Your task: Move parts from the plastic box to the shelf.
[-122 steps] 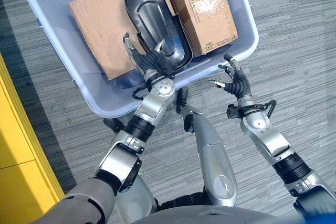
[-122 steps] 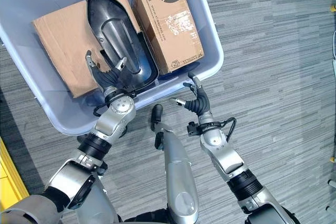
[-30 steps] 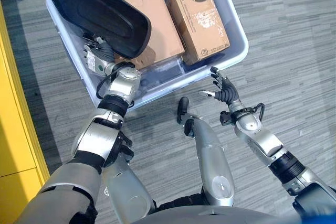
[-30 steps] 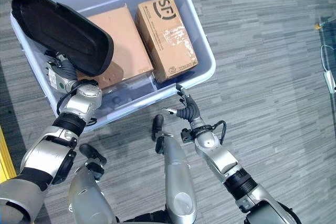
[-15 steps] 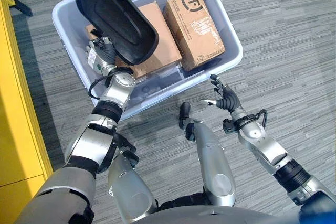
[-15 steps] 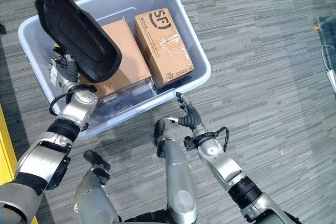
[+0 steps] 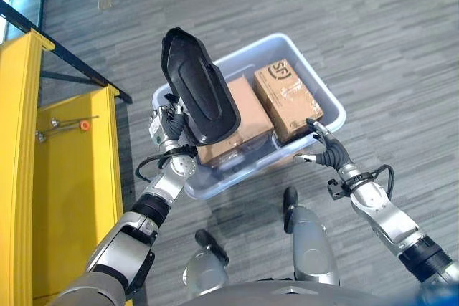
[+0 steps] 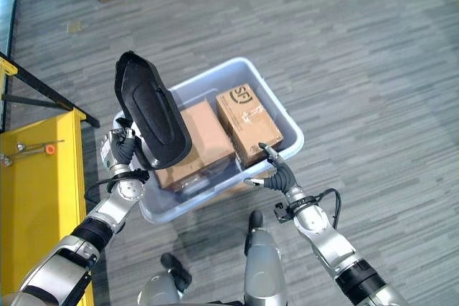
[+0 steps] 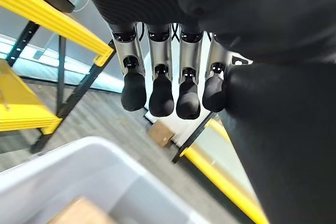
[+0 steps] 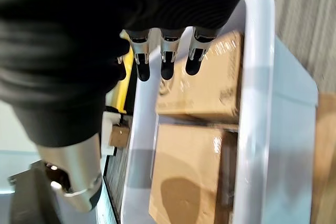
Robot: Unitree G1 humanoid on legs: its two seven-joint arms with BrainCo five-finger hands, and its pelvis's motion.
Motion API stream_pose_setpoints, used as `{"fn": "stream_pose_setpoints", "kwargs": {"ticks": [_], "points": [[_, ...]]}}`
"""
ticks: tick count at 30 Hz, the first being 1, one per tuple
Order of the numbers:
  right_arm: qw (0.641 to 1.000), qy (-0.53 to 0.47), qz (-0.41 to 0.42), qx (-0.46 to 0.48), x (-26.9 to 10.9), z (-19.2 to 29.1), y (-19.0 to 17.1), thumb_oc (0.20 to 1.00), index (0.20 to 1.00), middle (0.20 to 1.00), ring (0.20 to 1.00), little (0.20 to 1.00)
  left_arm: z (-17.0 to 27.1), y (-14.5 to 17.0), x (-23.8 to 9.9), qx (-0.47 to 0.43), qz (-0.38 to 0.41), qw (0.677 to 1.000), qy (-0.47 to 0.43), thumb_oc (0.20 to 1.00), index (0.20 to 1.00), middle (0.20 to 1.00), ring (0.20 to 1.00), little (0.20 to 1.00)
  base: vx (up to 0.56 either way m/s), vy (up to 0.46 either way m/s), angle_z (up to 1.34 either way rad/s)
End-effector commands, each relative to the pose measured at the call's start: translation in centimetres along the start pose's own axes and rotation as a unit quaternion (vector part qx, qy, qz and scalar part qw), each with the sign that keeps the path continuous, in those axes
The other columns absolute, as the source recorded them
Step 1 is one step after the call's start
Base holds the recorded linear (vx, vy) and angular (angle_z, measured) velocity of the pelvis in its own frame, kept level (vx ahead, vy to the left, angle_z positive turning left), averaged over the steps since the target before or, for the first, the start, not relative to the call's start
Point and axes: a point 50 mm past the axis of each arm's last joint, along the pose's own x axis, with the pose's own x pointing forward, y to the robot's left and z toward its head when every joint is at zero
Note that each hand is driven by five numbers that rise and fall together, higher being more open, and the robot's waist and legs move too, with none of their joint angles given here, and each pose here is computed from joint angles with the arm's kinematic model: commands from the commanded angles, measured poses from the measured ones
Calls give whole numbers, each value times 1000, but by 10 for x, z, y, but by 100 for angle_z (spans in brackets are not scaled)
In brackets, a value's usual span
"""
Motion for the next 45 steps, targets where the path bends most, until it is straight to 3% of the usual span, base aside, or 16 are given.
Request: {"fn": "stream_pose_setpoints", "kwargs": {"ticks": [1,15,24,34,45], "points": [[998,-61,21,14,3,22,17,1000,1000,1000,1000,1000,23,21,20,-39,50,997,-45,200,200,200,200,200,97,59,8],[999,-25,28,4,-6,7,20,1000,1000,1000,1000,1000,25,23,7,-38,35,996,-76,200,200,200,200,200,39,41,1],[996,2,80,29,-11,-4,36,1000,1000,1000,1000,1000,14,31,-9,-46,18,995,-84,200,200,200,200,200,4,79,8],[988,-40,143,52,-9,11,48,1000,1000,1000,1000,1000,10,49,-20,-25,-17,992,-120,200,200,200,200,200,-29,171,24],[991,-47,121,43,0,22,51,1000,1000,1000,1000,1000,1,58,-29,-13,-43,991,-128,200,200,200,200,200,-40,200,29]]}}
